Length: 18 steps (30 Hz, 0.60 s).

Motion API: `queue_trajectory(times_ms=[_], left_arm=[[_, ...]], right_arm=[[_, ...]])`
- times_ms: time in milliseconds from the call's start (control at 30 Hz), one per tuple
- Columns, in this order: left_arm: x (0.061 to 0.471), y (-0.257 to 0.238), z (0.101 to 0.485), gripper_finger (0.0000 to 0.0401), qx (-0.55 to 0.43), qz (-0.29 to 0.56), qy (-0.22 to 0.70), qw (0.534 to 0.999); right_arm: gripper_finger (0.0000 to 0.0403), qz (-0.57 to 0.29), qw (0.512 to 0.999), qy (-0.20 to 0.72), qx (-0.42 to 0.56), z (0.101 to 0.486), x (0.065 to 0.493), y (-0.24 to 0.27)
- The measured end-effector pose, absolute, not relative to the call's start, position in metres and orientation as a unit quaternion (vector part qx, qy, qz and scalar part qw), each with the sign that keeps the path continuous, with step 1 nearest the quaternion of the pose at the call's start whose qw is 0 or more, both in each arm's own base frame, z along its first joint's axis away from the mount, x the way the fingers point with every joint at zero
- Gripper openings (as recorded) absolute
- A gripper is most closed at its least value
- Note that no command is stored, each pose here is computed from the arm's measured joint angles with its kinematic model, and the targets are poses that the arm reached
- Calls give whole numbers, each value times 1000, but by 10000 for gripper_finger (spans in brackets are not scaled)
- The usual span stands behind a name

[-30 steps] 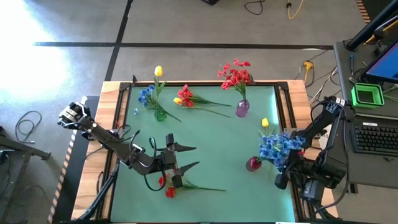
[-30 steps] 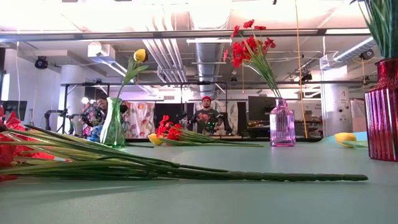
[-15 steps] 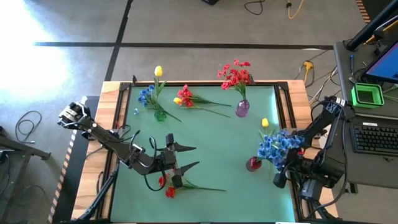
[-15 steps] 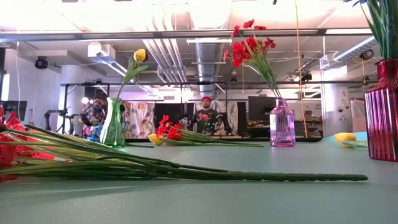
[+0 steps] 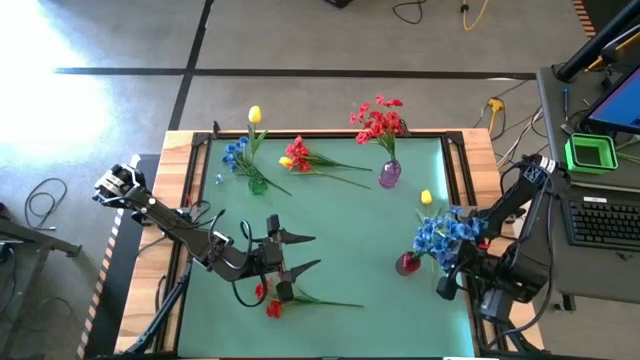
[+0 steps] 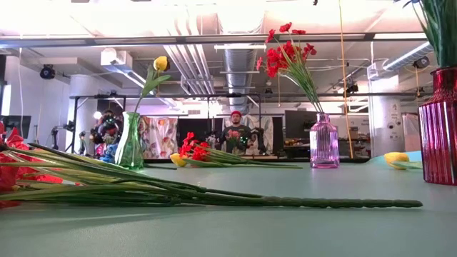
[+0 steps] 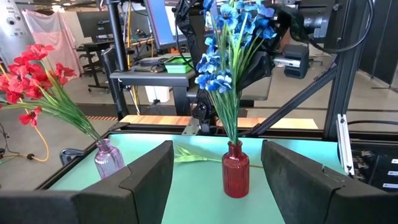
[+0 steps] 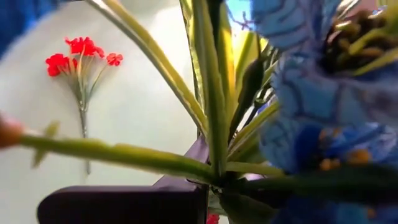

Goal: Sort flowers into vase by color
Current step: Put the bottom blue flower into the red vase

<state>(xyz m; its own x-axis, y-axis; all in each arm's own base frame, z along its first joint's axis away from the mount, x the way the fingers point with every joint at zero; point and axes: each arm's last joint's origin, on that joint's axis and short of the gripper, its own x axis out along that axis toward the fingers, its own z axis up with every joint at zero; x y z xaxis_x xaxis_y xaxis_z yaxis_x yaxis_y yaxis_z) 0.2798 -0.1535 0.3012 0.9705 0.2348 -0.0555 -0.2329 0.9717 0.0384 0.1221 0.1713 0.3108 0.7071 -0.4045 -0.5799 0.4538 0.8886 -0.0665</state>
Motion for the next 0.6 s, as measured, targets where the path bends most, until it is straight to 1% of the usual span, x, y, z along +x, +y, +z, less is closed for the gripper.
queue_trajectory(times_ms=[600], left_arm=[[279,-153,295,230,-5,120,52,991]], right_arm=[[18,-236,920,310,29,302,122,170]])
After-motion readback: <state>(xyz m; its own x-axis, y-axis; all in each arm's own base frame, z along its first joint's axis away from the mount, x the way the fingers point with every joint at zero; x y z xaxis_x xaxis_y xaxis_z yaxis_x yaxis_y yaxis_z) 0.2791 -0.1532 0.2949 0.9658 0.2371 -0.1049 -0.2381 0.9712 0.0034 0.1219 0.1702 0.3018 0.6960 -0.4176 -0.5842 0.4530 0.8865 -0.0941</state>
